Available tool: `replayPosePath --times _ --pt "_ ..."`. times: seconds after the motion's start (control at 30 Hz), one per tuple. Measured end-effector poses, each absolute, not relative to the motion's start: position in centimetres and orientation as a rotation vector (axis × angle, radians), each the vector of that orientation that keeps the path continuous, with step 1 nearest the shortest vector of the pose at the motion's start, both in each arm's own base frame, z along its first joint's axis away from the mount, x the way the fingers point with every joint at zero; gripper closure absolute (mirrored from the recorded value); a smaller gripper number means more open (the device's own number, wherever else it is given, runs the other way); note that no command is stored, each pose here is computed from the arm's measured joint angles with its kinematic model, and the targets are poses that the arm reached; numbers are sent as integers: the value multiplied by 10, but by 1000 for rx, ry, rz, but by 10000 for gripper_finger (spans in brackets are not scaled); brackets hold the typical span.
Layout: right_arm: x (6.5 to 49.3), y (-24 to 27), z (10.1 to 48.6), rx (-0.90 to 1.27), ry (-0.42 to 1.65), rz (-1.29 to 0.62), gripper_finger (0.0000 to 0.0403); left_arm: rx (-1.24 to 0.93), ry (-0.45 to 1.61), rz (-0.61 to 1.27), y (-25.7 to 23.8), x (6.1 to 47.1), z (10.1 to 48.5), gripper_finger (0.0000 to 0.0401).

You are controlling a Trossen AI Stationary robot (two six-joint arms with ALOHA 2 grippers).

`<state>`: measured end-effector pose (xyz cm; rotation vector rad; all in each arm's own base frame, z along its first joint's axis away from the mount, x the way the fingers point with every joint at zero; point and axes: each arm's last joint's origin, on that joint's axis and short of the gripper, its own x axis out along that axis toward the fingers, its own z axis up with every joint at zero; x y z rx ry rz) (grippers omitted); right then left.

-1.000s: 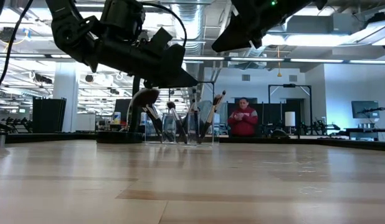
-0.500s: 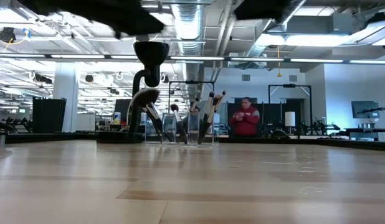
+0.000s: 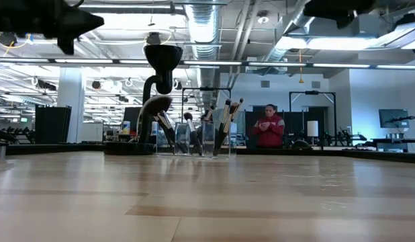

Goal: Sort items
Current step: Return to home position

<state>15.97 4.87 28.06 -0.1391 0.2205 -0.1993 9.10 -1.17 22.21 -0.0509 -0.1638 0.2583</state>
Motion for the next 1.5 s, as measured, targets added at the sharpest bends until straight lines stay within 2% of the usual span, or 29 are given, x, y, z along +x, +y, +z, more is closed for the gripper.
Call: replayPosePath --times 0.1,0.2,0.43,0.63,0.9,1.5 --pt "151 41 265 -134 123 -80 338 -56 -193 168 -13 88 207 397" --pt "146 29 245 -129 36 -55 338 -78 -198 120 -14 88 200 397" --pt "128 8 220 -17 -12 -116 338 -93 -230 241 -11 87 204 397" --pt "112 5 209 11 -82 -87 338 -54 -218 251 -10 86 207 397" --pt "101 4 183 14 -148 -90 338 -62 -152 233 -12 91 184 397" --pt "98 7 174 -75 -84 -28 338 -17 -95 195 -15 96 176 397"
